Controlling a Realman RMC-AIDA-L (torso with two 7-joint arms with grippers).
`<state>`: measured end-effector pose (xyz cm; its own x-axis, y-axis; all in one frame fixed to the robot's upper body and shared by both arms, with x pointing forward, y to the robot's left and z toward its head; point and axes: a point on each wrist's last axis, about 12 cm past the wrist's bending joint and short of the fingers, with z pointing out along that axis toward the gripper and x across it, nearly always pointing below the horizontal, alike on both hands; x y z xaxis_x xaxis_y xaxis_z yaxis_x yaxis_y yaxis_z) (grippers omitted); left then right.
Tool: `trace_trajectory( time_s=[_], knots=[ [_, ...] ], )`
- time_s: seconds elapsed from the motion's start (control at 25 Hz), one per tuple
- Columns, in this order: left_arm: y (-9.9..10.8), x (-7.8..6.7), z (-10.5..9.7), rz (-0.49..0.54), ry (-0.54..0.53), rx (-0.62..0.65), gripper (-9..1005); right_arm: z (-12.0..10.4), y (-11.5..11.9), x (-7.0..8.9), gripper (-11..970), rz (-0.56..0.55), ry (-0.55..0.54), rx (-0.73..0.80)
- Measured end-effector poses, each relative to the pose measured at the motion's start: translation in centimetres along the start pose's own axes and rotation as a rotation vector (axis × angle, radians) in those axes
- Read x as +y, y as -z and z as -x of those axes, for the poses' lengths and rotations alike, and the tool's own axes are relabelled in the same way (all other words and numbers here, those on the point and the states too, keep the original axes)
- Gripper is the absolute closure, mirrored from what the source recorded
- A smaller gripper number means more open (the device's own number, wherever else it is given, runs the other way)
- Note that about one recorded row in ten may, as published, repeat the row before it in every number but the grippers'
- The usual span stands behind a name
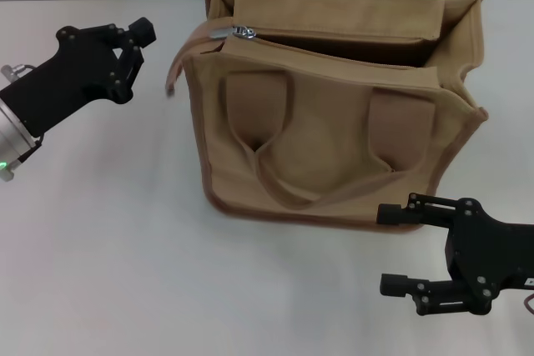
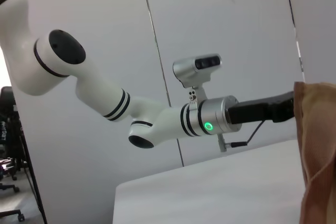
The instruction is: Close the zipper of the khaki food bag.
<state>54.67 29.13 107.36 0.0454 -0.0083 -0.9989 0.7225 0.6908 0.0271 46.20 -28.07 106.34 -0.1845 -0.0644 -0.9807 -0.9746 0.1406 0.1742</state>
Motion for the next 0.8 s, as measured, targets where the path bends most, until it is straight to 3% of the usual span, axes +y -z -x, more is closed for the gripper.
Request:
trace_trajectory(
  time_s=[0.32, 0.52, 0.8],
  knots=[
    [1.6, 0.4, -0.3, 0.028, 0.115, 0.011, 998, 0.3, -0.2, -0.1, 153, 0.016, 0.010, -0.005],
    [1.6, 0.3, -0.6, 0.038, 0.117, 0.035, 993, 0.5, -0.3, -0.2, 153, 0.026, 0.027, -0.007],
    [0.7, 0.2, -0.5, -0.015, 0.057, 0.072, 695, 0.6, -0.3, -0.4, 153, 0.025, 0.031, -0.005]
  ],
)
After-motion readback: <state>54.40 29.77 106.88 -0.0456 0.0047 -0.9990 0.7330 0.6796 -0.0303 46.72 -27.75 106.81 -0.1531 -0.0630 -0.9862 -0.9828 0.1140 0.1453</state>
